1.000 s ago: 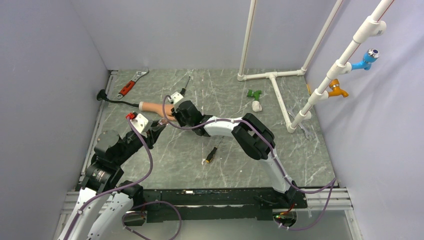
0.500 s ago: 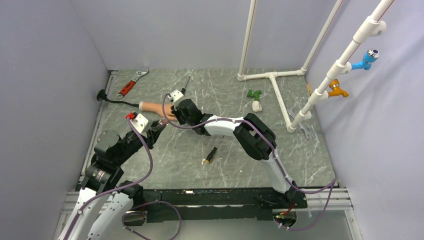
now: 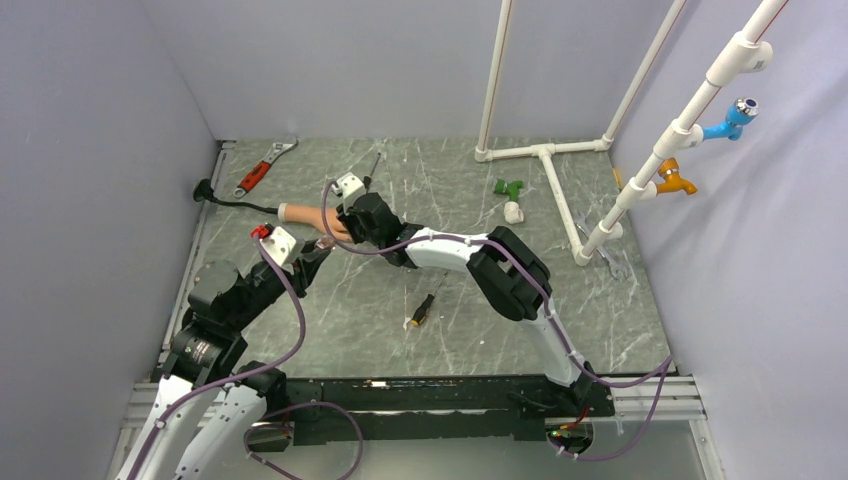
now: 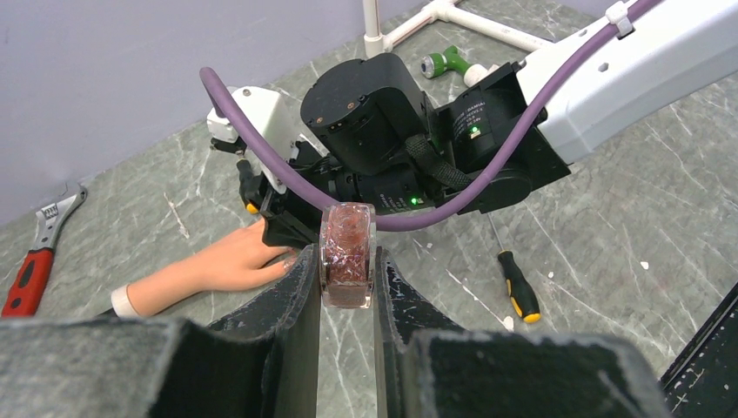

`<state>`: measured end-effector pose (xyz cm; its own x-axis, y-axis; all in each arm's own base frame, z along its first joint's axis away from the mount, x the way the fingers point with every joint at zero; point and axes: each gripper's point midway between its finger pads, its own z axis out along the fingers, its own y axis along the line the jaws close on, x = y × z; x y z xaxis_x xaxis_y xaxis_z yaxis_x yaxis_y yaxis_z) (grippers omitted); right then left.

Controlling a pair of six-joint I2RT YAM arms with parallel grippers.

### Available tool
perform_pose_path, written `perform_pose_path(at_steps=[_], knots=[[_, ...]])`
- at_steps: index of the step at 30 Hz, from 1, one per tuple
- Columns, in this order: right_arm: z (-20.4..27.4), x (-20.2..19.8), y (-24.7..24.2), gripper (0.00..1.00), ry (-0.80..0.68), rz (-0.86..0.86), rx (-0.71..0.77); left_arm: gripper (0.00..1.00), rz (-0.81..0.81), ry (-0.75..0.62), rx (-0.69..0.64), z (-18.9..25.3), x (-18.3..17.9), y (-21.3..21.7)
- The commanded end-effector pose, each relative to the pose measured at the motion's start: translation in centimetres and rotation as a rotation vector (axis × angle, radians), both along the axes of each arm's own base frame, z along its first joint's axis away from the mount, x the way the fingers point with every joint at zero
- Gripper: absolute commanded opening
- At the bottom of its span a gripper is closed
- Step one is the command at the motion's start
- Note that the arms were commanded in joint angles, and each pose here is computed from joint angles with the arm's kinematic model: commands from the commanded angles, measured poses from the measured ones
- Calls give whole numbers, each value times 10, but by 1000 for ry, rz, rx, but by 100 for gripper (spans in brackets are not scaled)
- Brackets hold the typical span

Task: Paint the nails
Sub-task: Paint the nail polish on the nail.

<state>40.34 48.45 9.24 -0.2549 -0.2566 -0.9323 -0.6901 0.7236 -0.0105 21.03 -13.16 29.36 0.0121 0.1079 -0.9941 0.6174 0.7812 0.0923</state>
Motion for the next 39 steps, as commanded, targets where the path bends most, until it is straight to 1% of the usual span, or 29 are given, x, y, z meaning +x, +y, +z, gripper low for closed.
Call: perform_pose_path(at_steps=[1, 10, 39], knots=[[24, -3, 24, 0, -29, 41, 84, 0, 13, -43, -20, 17, 2, 2], [18, -9, 33, 0, -7, 53, 97, 0, 16, -41, -20, 16, 3, 2], [9, -3, 10, 0, -22, -7, 65, 0, 7, -34, -22, 15, 4, 0]])
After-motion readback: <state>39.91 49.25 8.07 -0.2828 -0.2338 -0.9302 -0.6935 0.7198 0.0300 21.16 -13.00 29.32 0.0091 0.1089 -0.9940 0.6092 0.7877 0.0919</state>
